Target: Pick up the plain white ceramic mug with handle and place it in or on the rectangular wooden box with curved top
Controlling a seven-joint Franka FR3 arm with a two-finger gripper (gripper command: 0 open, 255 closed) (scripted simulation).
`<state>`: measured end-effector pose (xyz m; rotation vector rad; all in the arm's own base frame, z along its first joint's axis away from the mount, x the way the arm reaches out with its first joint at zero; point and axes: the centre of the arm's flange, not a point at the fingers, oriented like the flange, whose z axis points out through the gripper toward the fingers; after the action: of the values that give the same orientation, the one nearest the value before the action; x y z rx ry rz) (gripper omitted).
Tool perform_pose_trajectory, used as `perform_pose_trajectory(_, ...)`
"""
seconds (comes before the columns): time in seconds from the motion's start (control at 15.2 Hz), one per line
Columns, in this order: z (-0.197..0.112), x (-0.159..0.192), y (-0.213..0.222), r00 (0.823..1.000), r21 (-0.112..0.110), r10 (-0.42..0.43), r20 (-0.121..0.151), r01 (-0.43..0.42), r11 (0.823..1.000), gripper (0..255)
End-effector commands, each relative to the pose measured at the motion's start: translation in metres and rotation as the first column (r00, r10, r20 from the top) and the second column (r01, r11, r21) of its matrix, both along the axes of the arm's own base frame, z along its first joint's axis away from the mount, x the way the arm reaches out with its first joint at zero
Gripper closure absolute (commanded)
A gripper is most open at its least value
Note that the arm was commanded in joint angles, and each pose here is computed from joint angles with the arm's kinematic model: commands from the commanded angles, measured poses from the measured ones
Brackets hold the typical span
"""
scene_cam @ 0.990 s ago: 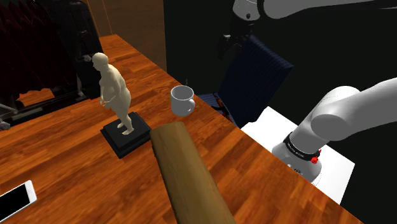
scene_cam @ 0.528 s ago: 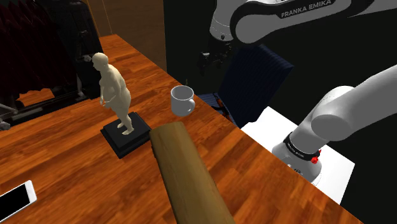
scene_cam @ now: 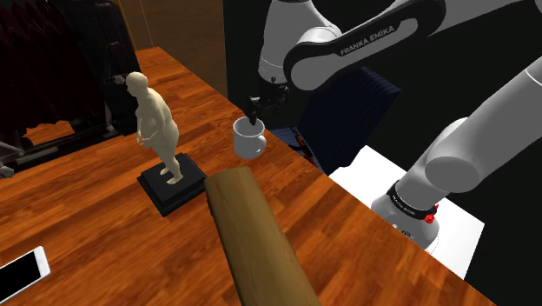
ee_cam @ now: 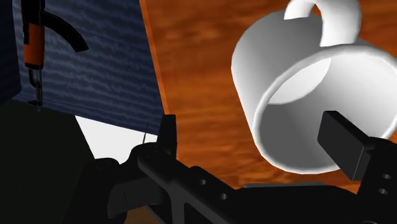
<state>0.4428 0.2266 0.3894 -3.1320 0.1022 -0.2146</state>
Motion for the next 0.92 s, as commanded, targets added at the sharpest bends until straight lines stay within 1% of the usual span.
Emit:
perform_pose_trajectory(0.0,-0.011,0.004,0.009,1.0,0.005,-0.001,-0.003,0.001,1.0,0)
perform_pose_trajectory(0.4,-0.046,0.009,0.009,1.0,0.005,-0.001,-0.003,0.001,1.0,0)
perform_pose_trajectory(0.86,-0.046,0.009,0.009,1.0,0.005,-0.001,-0.003,0.001,1.0,0)
